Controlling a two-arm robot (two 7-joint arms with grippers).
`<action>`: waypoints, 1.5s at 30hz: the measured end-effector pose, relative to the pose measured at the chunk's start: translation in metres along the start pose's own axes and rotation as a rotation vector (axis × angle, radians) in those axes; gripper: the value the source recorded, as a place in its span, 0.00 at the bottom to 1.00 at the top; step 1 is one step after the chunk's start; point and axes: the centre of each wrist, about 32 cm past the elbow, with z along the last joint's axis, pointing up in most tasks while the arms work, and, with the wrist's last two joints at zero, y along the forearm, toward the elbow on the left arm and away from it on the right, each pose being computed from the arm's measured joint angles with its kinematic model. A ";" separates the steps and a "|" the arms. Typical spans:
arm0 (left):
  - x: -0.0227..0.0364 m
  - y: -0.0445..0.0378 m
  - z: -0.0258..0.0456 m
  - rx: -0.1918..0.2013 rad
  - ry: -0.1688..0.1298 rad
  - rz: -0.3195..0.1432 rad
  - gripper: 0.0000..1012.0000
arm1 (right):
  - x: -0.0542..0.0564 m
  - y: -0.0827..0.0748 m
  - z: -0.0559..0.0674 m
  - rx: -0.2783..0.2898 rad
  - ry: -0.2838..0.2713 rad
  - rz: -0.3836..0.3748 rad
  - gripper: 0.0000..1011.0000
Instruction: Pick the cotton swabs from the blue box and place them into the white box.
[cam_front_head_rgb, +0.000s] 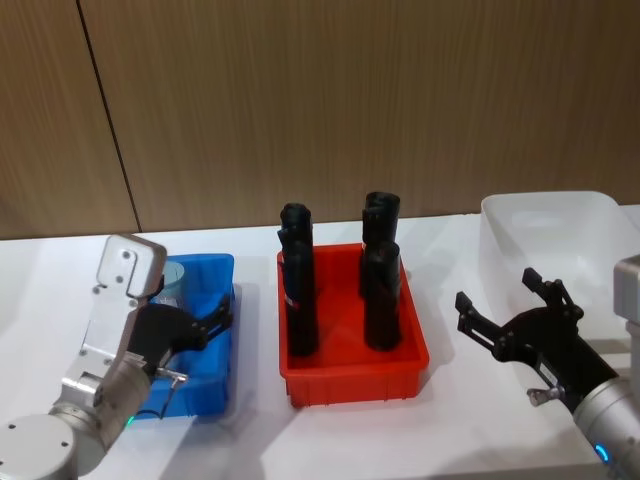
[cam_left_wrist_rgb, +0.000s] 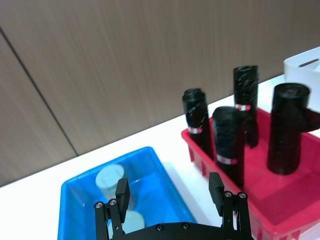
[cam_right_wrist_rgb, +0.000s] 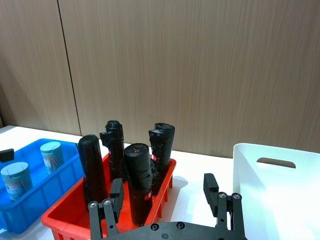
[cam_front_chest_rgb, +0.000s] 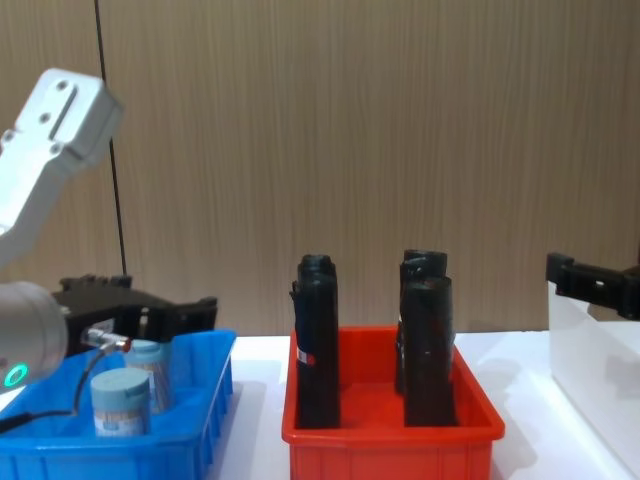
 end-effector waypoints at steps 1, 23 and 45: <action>0.0026 0.0003 -0.0013 0.012 0.009 0.006 0.99 | 0.000 0.000 0.000 0.000 0.000 0.000 0.99; 0.0231 -0.0008 -0.0186 0.119 0.145 0.078 0.99 | 0.000 0.000 0.000 0.000 0.000 0.000 0.99; 0.0442 -0.0183 -0.0249 0.153 0.192 0.071 0.99 | 0.000 0.000 0.000 0.000 0.000 0.000 0.99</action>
